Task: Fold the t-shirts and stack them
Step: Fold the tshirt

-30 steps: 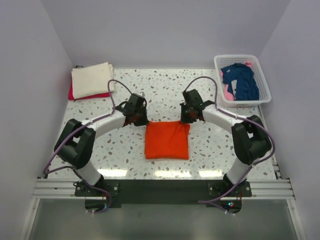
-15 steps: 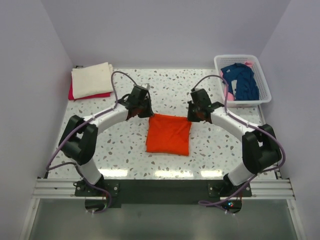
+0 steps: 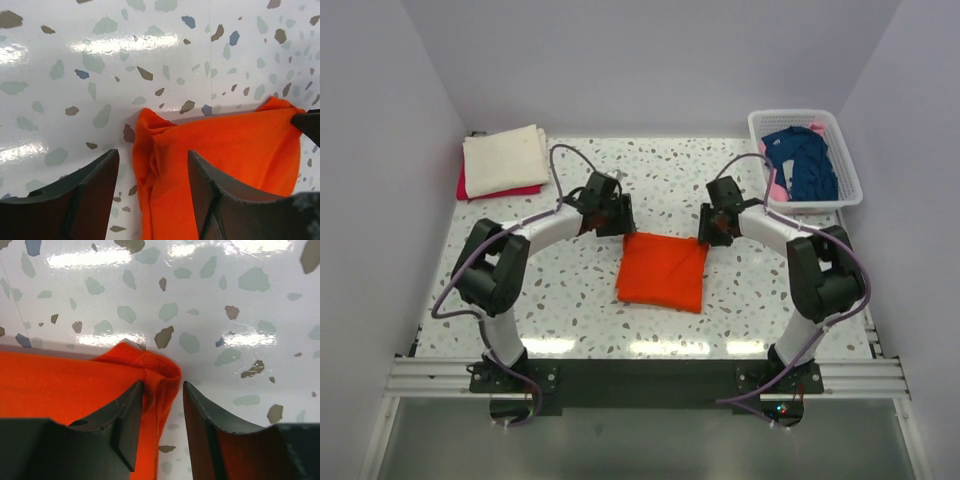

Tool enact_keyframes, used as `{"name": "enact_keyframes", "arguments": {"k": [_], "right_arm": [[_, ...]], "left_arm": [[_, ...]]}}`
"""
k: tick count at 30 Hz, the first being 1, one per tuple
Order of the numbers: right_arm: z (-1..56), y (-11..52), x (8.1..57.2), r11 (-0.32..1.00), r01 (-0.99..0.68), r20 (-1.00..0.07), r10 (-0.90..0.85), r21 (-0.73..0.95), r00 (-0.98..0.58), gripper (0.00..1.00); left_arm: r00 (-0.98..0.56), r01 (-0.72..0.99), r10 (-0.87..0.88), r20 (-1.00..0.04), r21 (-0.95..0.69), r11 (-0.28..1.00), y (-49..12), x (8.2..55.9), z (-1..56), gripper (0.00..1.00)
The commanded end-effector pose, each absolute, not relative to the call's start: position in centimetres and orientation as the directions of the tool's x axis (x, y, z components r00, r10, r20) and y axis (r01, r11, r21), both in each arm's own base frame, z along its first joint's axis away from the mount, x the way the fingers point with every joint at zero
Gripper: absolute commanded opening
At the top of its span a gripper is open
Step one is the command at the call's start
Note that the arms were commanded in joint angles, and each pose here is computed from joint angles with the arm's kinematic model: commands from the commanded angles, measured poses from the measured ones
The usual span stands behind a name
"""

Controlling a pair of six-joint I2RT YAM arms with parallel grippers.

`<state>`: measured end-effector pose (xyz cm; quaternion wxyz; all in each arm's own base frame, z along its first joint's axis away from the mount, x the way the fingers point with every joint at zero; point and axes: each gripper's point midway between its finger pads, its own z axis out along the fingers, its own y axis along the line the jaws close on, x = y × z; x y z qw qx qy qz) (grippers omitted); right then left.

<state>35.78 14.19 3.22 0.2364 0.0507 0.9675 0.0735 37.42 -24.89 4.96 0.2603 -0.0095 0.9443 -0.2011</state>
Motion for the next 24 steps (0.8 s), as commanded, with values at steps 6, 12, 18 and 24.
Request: {"name": "enact_keyframes", "arguments": {"k": [6, 12, 18, 24], "right_arm": [[9.8, 13.1, 34.0, 0.985, 0.083, -0.537, 0.151, 0.149, -0.830, 0.44], [9.1, 17.0, 30.8, 0.979, 0.012, -0.524, 0.120, 0.203, -0.843, 0.38], [4.3, 17.2, 29.1, 0.979, 0.026, -0.440, 0.115, 0.203, -0.890, 0.33], [0.3, 15.8, 27.3, 0.985, 0.059, -0.367, 0.115, 0.159, -0.923, 0.32]], "left_arm": [[-0.792, 0.153, -0.139, -0.595, -0.413, 0.898, -23.8, 35.2, 12.3, 0.57], [-0.829, 0.226, -0.060, -0.555, -0.431, 0.874, -26.8, 29.8, 10.5, 0.37], [-0.876, 0.258, 0.017, -0.483, -0.437, 0.862, -29.6, 25.7, 6.3, 0.21], [-0.899, 0.284, 0.106, -0.426, -0.382, 0.879, -30.5, 22.6, 2.3, 0.19]]}}
